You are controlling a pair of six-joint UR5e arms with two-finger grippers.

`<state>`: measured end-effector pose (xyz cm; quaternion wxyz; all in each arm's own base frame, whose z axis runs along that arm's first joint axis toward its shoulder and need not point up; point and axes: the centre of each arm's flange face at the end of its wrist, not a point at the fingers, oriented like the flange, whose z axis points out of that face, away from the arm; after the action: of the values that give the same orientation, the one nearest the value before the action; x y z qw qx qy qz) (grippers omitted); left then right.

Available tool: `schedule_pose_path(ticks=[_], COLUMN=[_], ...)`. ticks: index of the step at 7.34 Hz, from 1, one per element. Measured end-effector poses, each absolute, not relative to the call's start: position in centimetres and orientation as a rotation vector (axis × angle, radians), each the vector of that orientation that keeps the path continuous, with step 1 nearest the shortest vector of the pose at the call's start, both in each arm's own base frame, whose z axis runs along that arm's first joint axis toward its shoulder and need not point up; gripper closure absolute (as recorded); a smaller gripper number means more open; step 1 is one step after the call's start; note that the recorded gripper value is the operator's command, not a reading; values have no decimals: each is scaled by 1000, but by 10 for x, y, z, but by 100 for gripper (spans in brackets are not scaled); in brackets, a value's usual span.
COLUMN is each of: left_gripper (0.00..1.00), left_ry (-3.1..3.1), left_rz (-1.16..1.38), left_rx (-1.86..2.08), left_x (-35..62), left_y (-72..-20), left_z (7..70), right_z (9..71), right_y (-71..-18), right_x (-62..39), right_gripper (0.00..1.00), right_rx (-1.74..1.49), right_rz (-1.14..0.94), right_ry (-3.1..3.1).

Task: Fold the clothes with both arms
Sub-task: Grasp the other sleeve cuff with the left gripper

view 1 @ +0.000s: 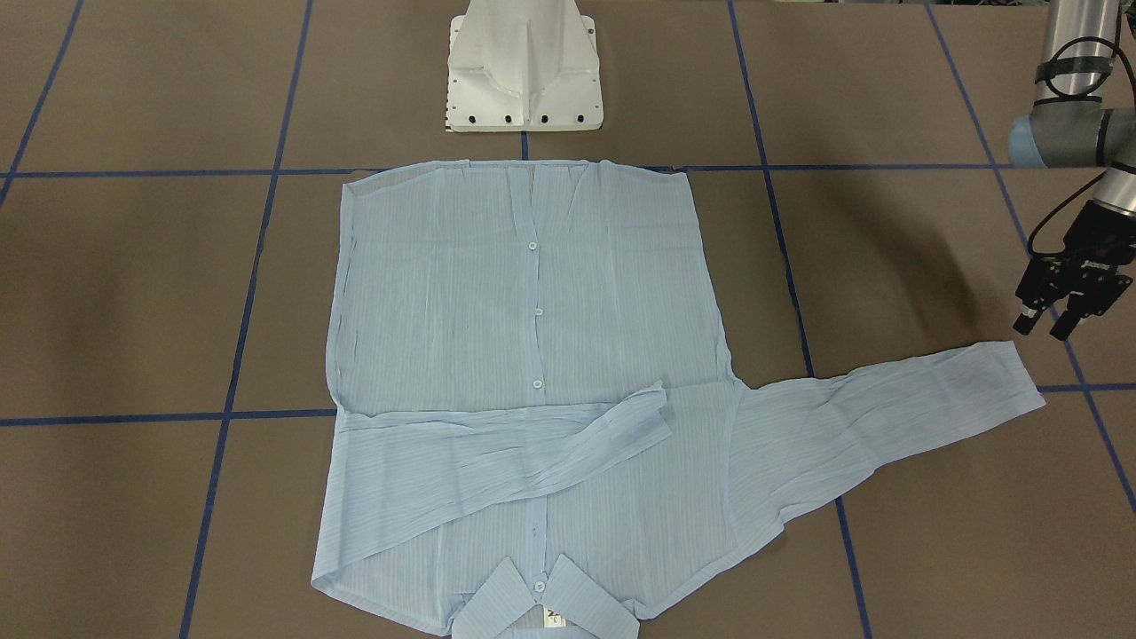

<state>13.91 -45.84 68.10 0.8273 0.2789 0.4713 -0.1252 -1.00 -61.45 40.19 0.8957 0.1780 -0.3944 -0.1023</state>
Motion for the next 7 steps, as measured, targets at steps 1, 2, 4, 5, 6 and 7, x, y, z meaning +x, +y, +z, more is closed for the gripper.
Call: schedule_pose_path(ticks=[1, 2, 4, 5, 6, 7], left_gripper=[39, 41, 42, 42, 42, 42], left_ry=[996, 990, 974, 967, 965, 964], left_rz=[-279, -284, -286, -286, -281, -274], left_rx=[590, 587, 574, 569, 565, 561], left_x=[148, 155, 162, 165, 168, 172], left_y=[-457, -456, -458, -460, -460, -459], left_z=[684, 688, 699, 703, 705, 706], right_z=[402, 402, 404, 405, 406, 406], right_y=[-614, -614, -613, -612, -611, -611], right_x=[-10, -10, -10, -10, -9, -9], right_gripper=[0, 0, 0, 0, 0, 0], right_rx=[369, 368, 367, 365, 365, 365], right_rz=[-211, -211, -210, -209, -208, -208], right_ry=[-817, -817, -817, -816, -815, -814])
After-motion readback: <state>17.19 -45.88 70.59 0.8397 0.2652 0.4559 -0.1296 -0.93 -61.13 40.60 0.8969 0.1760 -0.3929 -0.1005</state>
